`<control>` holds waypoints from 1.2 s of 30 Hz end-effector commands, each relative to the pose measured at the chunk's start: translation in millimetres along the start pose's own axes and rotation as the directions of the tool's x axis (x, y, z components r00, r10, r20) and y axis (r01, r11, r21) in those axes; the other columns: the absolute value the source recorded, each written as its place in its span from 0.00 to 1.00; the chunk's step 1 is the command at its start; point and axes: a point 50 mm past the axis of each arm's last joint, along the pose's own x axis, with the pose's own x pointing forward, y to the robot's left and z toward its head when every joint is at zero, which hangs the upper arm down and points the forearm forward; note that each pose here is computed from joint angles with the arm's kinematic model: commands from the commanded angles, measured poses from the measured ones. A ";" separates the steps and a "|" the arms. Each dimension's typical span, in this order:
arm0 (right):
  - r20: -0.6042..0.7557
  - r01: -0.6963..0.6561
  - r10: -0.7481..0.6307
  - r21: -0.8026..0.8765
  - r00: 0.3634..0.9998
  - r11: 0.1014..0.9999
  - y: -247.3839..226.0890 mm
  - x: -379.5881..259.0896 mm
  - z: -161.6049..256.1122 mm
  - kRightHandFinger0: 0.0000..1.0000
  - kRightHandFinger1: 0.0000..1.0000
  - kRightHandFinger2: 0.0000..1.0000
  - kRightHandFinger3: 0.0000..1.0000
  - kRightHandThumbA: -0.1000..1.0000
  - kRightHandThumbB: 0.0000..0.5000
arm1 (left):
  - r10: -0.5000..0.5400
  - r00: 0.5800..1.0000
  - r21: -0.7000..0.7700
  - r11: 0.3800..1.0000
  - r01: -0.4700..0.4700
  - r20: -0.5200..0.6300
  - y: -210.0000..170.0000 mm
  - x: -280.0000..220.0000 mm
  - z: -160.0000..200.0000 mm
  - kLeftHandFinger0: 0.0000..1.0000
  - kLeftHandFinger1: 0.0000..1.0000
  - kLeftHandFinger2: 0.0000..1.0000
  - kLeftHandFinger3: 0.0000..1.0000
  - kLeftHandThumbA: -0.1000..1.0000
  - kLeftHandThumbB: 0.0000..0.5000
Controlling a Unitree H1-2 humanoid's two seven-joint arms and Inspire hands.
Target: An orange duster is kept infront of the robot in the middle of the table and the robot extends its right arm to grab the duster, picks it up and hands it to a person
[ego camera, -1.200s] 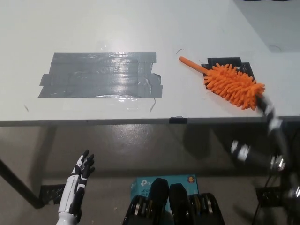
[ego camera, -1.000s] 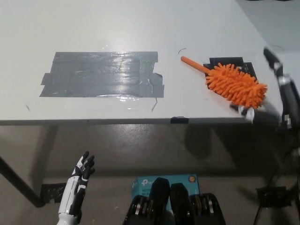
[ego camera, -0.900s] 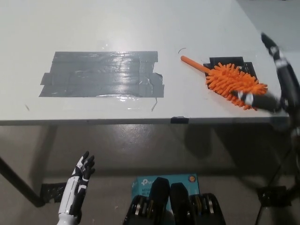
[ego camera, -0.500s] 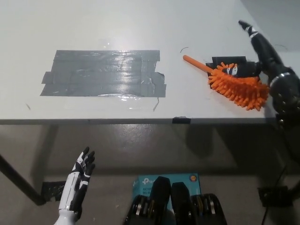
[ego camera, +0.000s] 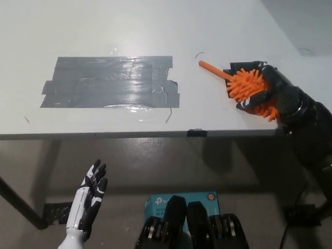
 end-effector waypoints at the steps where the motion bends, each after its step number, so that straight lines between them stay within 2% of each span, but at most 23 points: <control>1: 0.000 -0.014 0.014 -0.041 1.000 0.999 -1.7 6.0 9.2 1.00 1.00 1.00 1.00 1.00 0.80 | 0.009 0.999 0.015 1.000 -0.009 0.048 5.3 7.0 8.2 1.00 1.00 1.00 1.00 0.87 0.44; 6: -0.032 -0.029 0.026 -0.081 0.999 0.996 -3.8 9.1 4.3 1.00 1.00 1.00 1.00 0.99 0.77 | 0.009 0.998 0.015 1.000 -0.009 0.054 4.8 9.3 9.7 1.00 1.00 1.00 1.00 0.86 0.43; 9: -0.105 -0.065 0.050 -0.149 0.993 0.987 -6.3 11.5 2.1 1.00 1.00 1.00 1.00 1.00 0.77 | 0.007 0.998 0.019 1.000 -0.008 0.061 4.5 11.7 11.2 1.00 1.00 1.00 1.00 0.87 0.44; 10: -0.138 -0.078 0.057 -0.148 0.989 0.986 -7.8 13.1 -0.7 1.00 1.00 1.00 1.00 0.77 0.70 | 0.005 0.998 0.019 1.000 -0.006 0.061 4.5 12.1 12.3 1.00 1.00 1.00 1.00 0.87 0.45; 11: -0.160 -0.083 0.062 -0.124 0.985 0.989 -8.4 13.8 -2.4 1.00 1.00 1.00 1.00 0.69 0.69 | 0.003 0.998 0.018 1.000 -0.004 0.062 4.5 12.2 12.8 1.00 1.00 1.00 1.00 0.87 0.45; 12: -0.161 -0.088 0.070 -0.101 0.984 0.991 -8.7 14.1 -5.5 0.90 0.80 0.96 1.00 0.33 0.70 | 0.003 0.998 0.015 1.000 -0.004 0.061 4.8 12.4 13.2 1.00 1.00 1.00 1.00 0.87 0.45; 13: -0.169 -0.106 0.084 -0.124 0.982 0.987 -8.1 14.2 -7.9 0.34 0.39 0.60 1.00 0.14 0.61 | 0.004 0.998 0.015 1.000 -0.005 0.060 5.0 12.5 13.4 1.00 1.00 1.00 1.00 0.87 0.45; 14: -0.186 -0.145 0.110 -0.189 0.976 0.971 -6.5 14.5 -10.4 0.02 0.14 0.35 1.00 0.01 0.49 | 0.003 0.998 0.017 1.000 -0.005 0.061 4.9 12.5 13.5 1.00 1.00 1.00 1.00 0.88 0.46; 15: -0.194 -0.171 0.126 -0.238 0.973 0.956 -8.2 15.3 -10.8 0.00 0.12 0.32 1.00 0.00 0.46 | 0.001 0.998 0.021 1.000 -0.003 0.067 5.6 16.1 15.6 1.00 1.00 1.00 1.00 0.88 0.46; 16: -0.197 -0.183 0.135 -0.251 0.971 0.951 -7.8 15.2 -11.6 0.00 0.09 0.29 1.00 0.00 0.47 | 0.001 0.997 0.021 1.000 -0.002 0.071 6.0 17.7 16.1 1.00 1.00 1.00 1.00 0.88 0.46; 17: -0.196 -0.188 0.141 -0.250 0.970 0.950 -8.0 15.1 -13.0 0.04 0.19 0.37 1.00 0.00 0.43 | 0.000 0.997 0.023 1.000 -0.001 0.075 5.9 19.3 16.6 1.00 1.00 1.00 1.00 0.88 0.44; 21: -0.187 -0.197 0.152 -0.255 0.971 0.947 -10.0 14.7 -10.7 0.02 0.32 0.38 1.00 0.00 0.34 | -0.001 0.997 0.027 1.000 -0.002 0.080 5.8 21.4 18.0 1.00 1.00 1.00 1.00 0.88 0.43; 22: -0.181 -0.198 0.158 -0.236 0.971 0.951 -11.3 14.3 -8.5 0.06 0.39 0.43 1.00 0.00 0.33 | -0.001 0.997 0.026 1.000 -0.001 0.081 6.2 21.2 18.1 0.99 1.00 1.00 1.00 0.88 0.42; 24: -0.164 -0.189 0.153 -0.235 0.975 0.953 -12.6 13.4 -6.1 0.10 0.45 0.50 1.00 0.00 0.31 | 0.000 0.997 0.020 1.000 -0.002 0.079 6.4 21.1 18.0 0.98 1.00 1.00 1.00 0.88 0.42; 26: -0.148 -0.178 0.146 -0.238 0.978 0.955 -16.1 12.8 -1.0 0.11 0.48 0.55 1.00 0.00 0.27 | 0.003 0.997 0.013 1.000 -0.004 0.082 6.8 23.1 19.1 0.98 1.00 1.00 1.00 0.87 0.40; 28: -0.120 -0.171 0.148 -0.205 0.982 0.964 -20.4 10.0 5.5 0.12 0.49 0.58 1.00 0.00 0.33 | 0.006 0.996 0.014 1.000 -0.007 0.084 7.1 23.6 19.6 0.96 1.00 1.00 1.00 0.88 0.37; 32: -0.094 -0.182 0.167 -0.183 0.981 0.966 -22.7 7.9 7.7 0.12 0.49 0.58 1.00 0.00 0.33 | 0.007 0.996 0.016 1.000 -0.008 0.089 7.7 23.6 19.6 0.96 1.00 1.00 1.00 0.88 0.36; 34: -0.025 -0.196 0.195 -0.073 0.980 0.978 -28.8 2.9 11.1 0.05 0.41 0.51 1.00 0.00 0.37 | 0.008 0.996 0.014 1.000 -0.010 0.087 7.3 24.4 19.3 0.96 1.00 1.00 1.00 0.89 0.34; 35: 0.010 -0.204 0.204 -0.002 0.979 0.979 -31.7 0.7 11.5 0.01 0.42 0.61 0.56 0.00 0.41 | 0.009 0.996 0.015 1.000 -0.010 0.086 7.4 24.6 19.2 0.95 1.00 1.00 1.00 0.91 0.33; 36: 0.026 -0.206 0.205 0.042 0.978 0.978 -33.1 -0.6 11.5 0.01 0.45 0.71 0.52 0.00 0.41 | 0.009 0.996 0.015 1.000 -0.011 0.085 7.5 24.7 19.2 0.95 1.00 1.00 1.00 0.91 0.33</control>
